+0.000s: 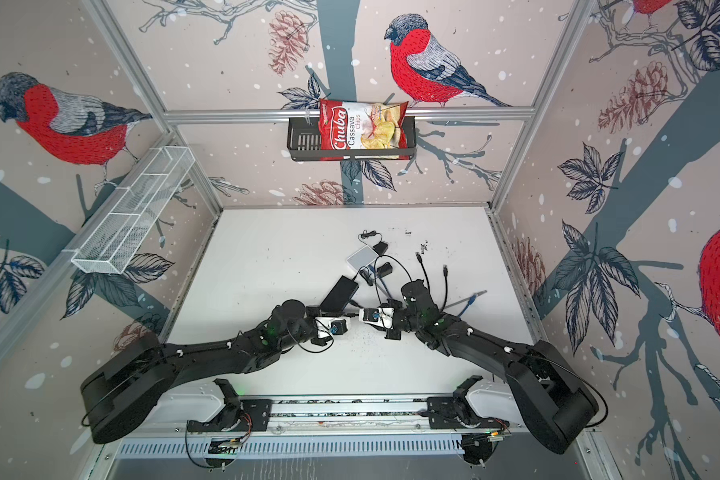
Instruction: Insert the plug into the switch port
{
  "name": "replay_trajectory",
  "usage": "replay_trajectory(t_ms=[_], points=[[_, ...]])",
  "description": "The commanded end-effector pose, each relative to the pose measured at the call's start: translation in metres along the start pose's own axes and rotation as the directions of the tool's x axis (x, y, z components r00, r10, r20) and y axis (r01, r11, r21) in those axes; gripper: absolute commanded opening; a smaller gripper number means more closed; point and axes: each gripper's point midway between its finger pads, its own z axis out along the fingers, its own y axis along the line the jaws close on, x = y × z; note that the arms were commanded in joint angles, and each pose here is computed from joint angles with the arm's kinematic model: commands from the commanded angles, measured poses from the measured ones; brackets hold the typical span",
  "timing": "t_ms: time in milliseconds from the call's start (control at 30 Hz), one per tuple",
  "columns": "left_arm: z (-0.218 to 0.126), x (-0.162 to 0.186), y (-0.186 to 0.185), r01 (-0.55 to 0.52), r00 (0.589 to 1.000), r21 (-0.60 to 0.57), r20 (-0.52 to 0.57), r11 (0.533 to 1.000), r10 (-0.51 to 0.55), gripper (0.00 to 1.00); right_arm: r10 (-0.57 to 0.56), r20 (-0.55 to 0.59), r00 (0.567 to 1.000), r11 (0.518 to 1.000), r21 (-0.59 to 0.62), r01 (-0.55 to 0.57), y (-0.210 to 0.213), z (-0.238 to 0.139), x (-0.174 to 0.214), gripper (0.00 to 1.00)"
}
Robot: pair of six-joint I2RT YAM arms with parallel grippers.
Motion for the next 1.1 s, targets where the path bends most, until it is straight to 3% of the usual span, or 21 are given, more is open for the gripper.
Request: replay_trajectory(t_ms=[0, 133, 333, 1067], points=[[0.0, -0.017, 0.002, 0.0, 0.998, 0.019, 0.063, 1.0, -0.001, 0.12, -0.086, 0.036, 0.996, 0.995, 0.061, 0.084, -0.006, 0.003, -0.011, 0.27], [0.001, -0.018, -0.001, 0.008, 0.998, 0.038, 0.068, 0.999, -0.011, 0.12, -0.125, 0.055, 0.991, 0.986, 0.119, 0.118, -0.012, 0.007, -0.019, 0.32], [0.002, -0.02, -0.003, 0.016, 0.996, 0.055, 0.084, 0.998, -0.021, 0.11, -0.17, 0.092, 0.981, 0.976, 0.152, 0.155, -0.012, 0.015, -0.029, 0.33], [0.0, -0.021, -0.002, 0.021, 0.996, 0.048, 0.085, 0.999, -0.026, 0.06, -0.178, 0.108, 0.978, 0.982, 0.08, 0.17, 0.003, 0.036, -0.035, 0.25]])
